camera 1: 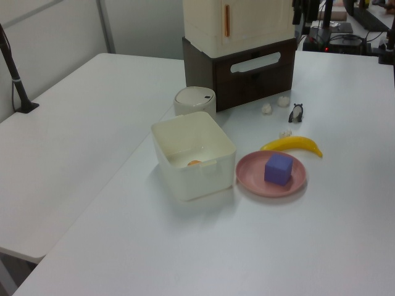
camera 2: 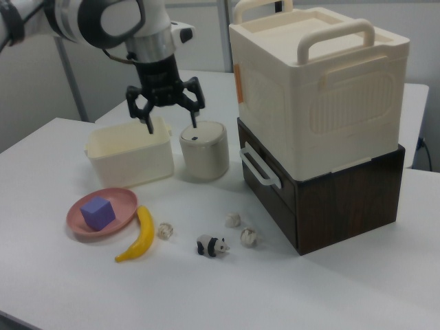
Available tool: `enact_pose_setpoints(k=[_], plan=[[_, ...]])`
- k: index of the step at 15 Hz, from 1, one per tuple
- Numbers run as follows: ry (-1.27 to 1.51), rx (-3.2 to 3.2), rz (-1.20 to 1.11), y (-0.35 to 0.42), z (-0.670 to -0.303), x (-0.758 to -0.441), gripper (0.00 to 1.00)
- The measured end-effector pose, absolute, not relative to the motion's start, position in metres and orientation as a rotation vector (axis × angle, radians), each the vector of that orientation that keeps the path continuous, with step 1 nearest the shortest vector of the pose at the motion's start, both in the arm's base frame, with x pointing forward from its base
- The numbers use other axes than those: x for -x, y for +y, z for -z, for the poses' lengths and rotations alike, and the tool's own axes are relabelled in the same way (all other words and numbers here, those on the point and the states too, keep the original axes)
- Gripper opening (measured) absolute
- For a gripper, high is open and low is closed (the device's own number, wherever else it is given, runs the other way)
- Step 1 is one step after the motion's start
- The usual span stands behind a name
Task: Slide open the drawer
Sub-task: 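Move the open gripper down toward the white drawer handle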
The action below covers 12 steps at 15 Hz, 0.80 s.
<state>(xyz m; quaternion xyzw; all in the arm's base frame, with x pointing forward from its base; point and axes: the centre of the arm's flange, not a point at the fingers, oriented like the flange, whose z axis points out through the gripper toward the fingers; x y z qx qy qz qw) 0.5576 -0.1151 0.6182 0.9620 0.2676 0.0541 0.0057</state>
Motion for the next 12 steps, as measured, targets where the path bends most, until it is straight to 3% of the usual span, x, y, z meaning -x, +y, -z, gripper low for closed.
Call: enact_pose_setpoints(k=[5, 12], plan=[[1.002, -2.806, -0.169, -0.133, -0.574, -0.588, 1.0], [1.059, -2.702, -0.12, -0.132, -0.527, -0.608, 1.0]])
